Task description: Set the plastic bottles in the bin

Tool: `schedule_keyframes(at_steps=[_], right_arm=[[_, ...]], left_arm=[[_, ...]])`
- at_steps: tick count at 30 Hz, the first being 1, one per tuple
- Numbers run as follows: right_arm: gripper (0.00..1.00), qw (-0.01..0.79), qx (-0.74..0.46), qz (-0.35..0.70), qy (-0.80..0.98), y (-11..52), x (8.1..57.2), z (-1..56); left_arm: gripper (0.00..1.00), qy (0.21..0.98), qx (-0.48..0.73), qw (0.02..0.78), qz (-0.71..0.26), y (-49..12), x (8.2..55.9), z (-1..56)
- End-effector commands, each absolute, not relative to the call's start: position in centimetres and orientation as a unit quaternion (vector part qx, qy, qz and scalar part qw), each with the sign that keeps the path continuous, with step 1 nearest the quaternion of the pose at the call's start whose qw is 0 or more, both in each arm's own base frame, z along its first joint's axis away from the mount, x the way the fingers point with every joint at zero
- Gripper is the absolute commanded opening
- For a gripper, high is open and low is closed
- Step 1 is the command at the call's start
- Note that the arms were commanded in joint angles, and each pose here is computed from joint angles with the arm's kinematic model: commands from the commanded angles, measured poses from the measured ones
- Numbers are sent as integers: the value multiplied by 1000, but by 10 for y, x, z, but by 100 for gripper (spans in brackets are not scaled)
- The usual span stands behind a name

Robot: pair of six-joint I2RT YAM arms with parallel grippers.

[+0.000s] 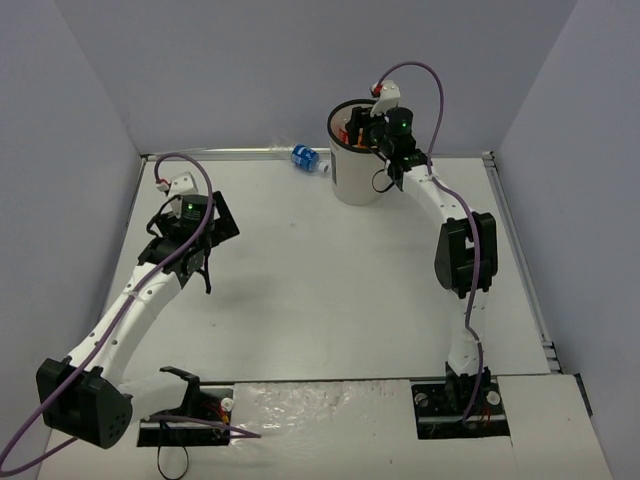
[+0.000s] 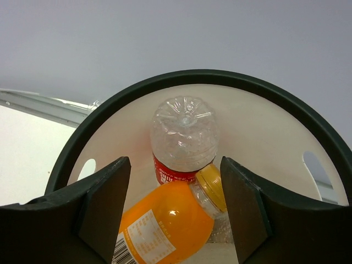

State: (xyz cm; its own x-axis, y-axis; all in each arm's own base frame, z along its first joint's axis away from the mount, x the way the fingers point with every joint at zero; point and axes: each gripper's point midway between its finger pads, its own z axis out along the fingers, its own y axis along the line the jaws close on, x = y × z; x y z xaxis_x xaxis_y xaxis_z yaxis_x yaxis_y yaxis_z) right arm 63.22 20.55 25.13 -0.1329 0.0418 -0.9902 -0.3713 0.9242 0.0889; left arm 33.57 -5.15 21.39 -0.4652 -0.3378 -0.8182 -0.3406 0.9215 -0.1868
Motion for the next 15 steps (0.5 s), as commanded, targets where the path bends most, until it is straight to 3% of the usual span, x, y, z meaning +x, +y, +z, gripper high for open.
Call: schedule_keyframes(at_steps=[1, 6, 8, 9, 10, 15], right_arm=[[66, 718, -125, 158, 667, 200, 618, 346], [74, 750, -135, 168, 626, 202, 608, 400], [86, 767, -143, 161, 604, 200, 601, 425], [97, 775, -143, 160, 594, 199, 595, 437], [100, 783, -142, 160, 584, 197, 590, 449], [100, 810, -129, 163, 549, 185, 556, 486]], left_arm=[[97, 844, -194, 501, -11, -55, 350, 235], [97, 838, -192, 509, -41, -70, 371, 243], [97, 835, -193, 512, -54, -78, 385, 249], [97, 840, -194, 504, -56, -83, 393, 242], [97, 843, -193, 499, -58, -86, 400, 240], [97, 853, -187, 480, -90, -118, 452, 237]])
